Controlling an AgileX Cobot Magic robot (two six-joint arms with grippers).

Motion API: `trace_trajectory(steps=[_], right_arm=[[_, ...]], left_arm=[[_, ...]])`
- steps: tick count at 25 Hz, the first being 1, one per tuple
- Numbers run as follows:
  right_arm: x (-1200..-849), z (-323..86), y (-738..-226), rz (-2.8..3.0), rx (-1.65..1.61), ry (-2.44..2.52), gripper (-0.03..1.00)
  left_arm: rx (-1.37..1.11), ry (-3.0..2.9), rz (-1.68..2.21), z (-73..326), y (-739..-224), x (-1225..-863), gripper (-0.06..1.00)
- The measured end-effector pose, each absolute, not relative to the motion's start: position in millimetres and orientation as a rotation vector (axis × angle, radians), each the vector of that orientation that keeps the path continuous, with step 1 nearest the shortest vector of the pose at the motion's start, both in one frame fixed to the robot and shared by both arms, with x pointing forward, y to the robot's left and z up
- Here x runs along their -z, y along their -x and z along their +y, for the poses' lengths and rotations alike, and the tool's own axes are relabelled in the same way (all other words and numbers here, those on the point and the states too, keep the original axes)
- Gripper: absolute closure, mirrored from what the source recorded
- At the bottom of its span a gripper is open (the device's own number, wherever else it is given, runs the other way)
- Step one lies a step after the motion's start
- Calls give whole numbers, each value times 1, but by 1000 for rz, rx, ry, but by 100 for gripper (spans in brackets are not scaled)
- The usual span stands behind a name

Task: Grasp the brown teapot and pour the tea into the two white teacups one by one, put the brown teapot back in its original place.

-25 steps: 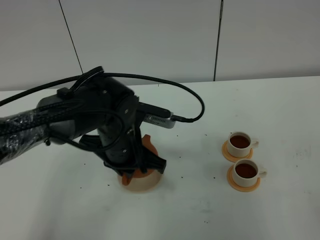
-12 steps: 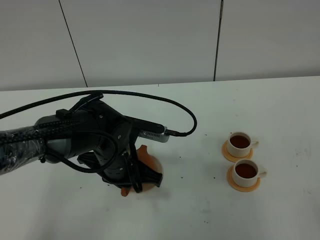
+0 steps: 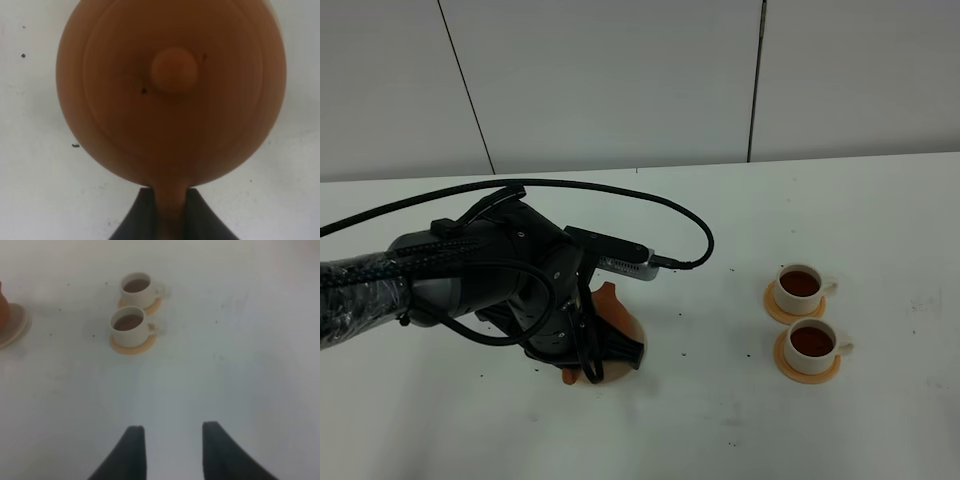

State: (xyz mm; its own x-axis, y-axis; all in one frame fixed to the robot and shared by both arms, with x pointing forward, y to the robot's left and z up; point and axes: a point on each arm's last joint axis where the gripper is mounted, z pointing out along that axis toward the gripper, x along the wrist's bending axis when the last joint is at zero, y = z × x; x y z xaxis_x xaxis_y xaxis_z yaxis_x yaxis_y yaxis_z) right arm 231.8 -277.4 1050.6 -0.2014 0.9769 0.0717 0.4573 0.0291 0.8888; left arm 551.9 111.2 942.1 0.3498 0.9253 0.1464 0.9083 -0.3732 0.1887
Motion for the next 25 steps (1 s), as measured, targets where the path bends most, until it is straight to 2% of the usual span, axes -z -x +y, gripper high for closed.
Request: trace_trajectory(steps=[25], right_arm=[[-1051, -277, -232, 1716, -1123, -1463, 70]], left_arm=[[-349, -2532, 1716, 112, -553, -937, 78]])
